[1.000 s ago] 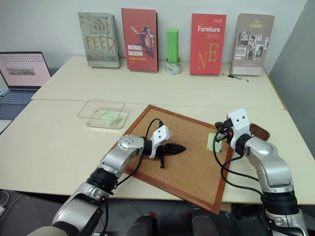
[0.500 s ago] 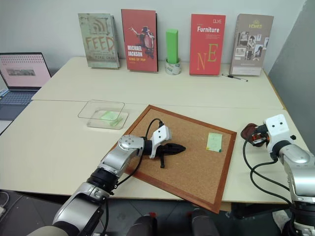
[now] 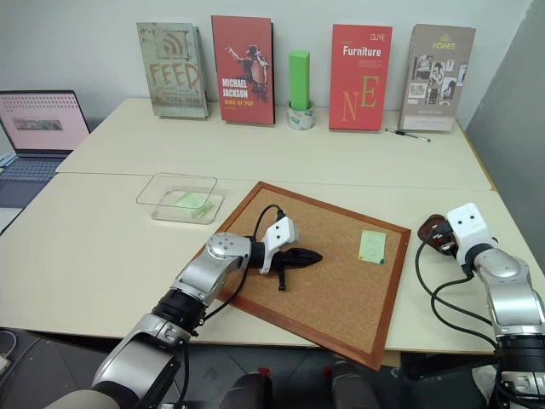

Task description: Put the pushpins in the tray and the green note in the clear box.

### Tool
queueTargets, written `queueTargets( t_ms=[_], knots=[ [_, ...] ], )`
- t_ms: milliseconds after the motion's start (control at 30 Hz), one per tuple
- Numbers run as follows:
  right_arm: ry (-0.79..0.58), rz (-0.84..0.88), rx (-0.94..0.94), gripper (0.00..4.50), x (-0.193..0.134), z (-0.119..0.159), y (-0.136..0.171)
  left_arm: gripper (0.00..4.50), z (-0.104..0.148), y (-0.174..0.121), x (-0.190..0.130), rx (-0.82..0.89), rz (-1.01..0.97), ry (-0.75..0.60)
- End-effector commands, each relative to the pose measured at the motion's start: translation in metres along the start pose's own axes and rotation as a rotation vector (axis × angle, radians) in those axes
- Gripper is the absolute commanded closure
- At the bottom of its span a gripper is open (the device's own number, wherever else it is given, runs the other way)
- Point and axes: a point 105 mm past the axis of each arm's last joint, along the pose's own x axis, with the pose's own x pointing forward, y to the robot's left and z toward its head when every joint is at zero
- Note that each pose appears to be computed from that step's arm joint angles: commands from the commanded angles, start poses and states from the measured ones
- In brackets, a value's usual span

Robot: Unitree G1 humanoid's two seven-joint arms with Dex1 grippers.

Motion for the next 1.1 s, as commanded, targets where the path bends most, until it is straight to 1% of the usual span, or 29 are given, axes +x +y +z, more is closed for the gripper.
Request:
queueTargets(
  t_ms=[33, 67, 267, 400, 567, 767, 833, 900, 967, 1100],
  knots=[
    [-0.042, -0.042, 0.001, 1.80, -0.005, 0.015, -0.016, 4.50, -0.024, -0.003, 0.000, -0.042, 0.011, 0.089],
    [-0.041, -0.043, 0.013, 1.62, -0.006, 0.015, -0.016, 4.50, -0.024, -0.003, 0.001, -0.042, 0.010, 0.089],
    [-0.058, -0.058, 0.060, 1.62, -0.010, 0.017, -0.020, 4.50, -0.024, -0.003, 0.002, -0.038, 0.003, 0.092],
    [-0.081, -0.063, 0.143, 1.62, -0.016, 0.022, -0.023, 4.50, -0.024, -0.004, 0.003, -0.036, 0.000, 0.093],
    [-0.114, -0.028, 0.250, 1.62, -0.023, 0.029, -0.020, 4.50, -0.024, -0.003, 0.003, -0.035, -0.002, 0.094],
    [-0.108, -0.026, 0.262, 1.62, -0.027, 0.028, -0.020, 4.50, -0.024, -0.002, 0.004, -0.032, -0.002, 0.096],
    [-0.152, -0.004, 0.281, 1.62, -0.030, 0.035, -0.017, 4.50, -0.023, -0.002, 0.004, -0.032, 0.000, 0.094],
    [-0.194, 0.066, 0.296, 1.62, -0.035, 0.043, -0.006, 4.50, -0.024, -0.002, 0.004, -0.032, 0.002, 0.094],
    [-0.224, 0.196, 0.297, 1.62, -0.047, 0.049, 0.016, 4.50, -0.024, -0.001, 0.003, -0.033, 0.005, 0.095],
    [-0.261, 0.381, 0.297, 1.62, -0.069, 0.053, 0.055, 4.50, -0.025, 0.000, 0.002, -0.035, 0.011, 0.096]
  ],
)
